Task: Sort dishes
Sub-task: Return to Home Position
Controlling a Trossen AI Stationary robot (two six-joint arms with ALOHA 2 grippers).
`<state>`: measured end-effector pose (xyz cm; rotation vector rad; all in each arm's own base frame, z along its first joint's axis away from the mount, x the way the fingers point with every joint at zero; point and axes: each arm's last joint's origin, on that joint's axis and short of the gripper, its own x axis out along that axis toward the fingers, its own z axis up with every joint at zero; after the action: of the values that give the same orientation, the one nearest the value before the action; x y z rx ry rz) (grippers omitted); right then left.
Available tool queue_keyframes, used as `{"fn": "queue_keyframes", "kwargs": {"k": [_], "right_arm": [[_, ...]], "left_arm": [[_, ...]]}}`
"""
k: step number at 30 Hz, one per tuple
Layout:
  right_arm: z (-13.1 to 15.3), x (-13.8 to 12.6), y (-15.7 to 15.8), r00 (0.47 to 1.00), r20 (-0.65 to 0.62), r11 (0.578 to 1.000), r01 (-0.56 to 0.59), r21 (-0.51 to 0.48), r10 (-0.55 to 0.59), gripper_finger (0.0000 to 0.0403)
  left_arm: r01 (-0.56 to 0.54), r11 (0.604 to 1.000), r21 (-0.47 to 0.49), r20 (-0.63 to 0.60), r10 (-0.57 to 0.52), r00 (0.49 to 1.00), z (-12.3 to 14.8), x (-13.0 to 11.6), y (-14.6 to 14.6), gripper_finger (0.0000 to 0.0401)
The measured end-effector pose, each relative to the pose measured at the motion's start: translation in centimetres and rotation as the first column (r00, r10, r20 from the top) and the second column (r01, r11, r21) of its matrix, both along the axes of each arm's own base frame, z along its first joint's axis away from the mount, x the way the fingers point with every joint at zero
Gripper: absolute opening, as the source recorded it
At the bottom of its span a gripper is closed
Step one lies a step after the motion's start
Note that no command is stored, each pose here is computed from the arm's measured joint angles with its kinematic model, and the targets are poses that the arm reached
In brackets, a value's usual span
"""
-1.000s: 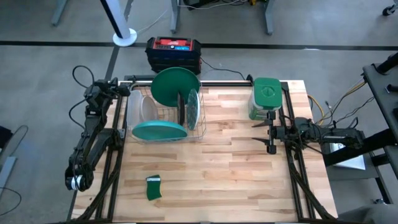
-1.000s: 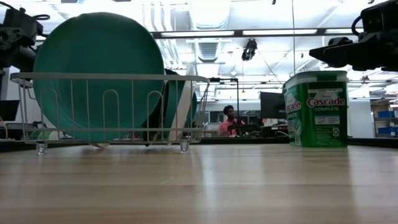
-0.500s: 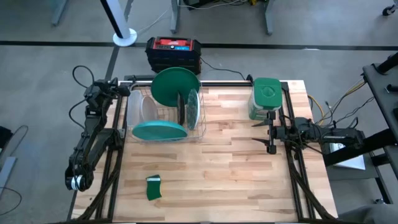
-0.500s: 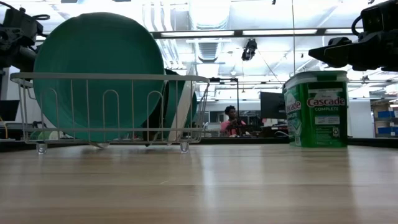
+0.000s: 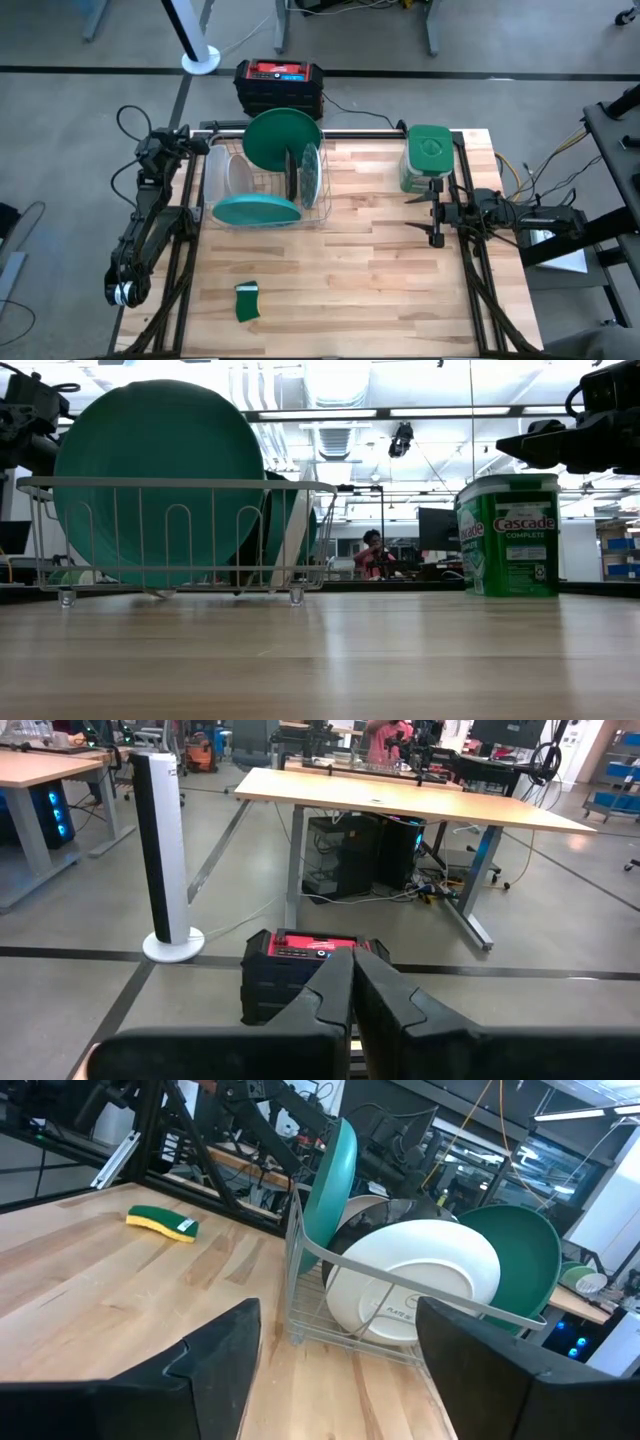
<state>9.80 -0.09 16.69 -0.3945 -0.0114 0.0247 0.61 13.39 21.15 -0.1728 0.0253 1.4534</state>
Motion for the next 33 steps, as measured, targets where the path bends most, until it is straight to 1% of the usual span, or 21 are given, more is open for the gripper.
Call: {"fn": "queue_keyframes", "kwargs": {"k": [22,33], "right_arm": [[-0.01,0.0,0.0,1.0,0.0,1.0,0.0,0.0,0.0,0.0229],[0.0,0.0,0.0,1.0,0.0,1.0,0.001,0.0,-0.001,0.0245]], "left_arm": [[0.0,1.0,0.0,0.0,0.0,1.0,0.0,0.0,0.0,0.0],[0.0,1.0,0.0,0.0,0.0,1.0,0.0,0.0,0.0,0.0]]}}
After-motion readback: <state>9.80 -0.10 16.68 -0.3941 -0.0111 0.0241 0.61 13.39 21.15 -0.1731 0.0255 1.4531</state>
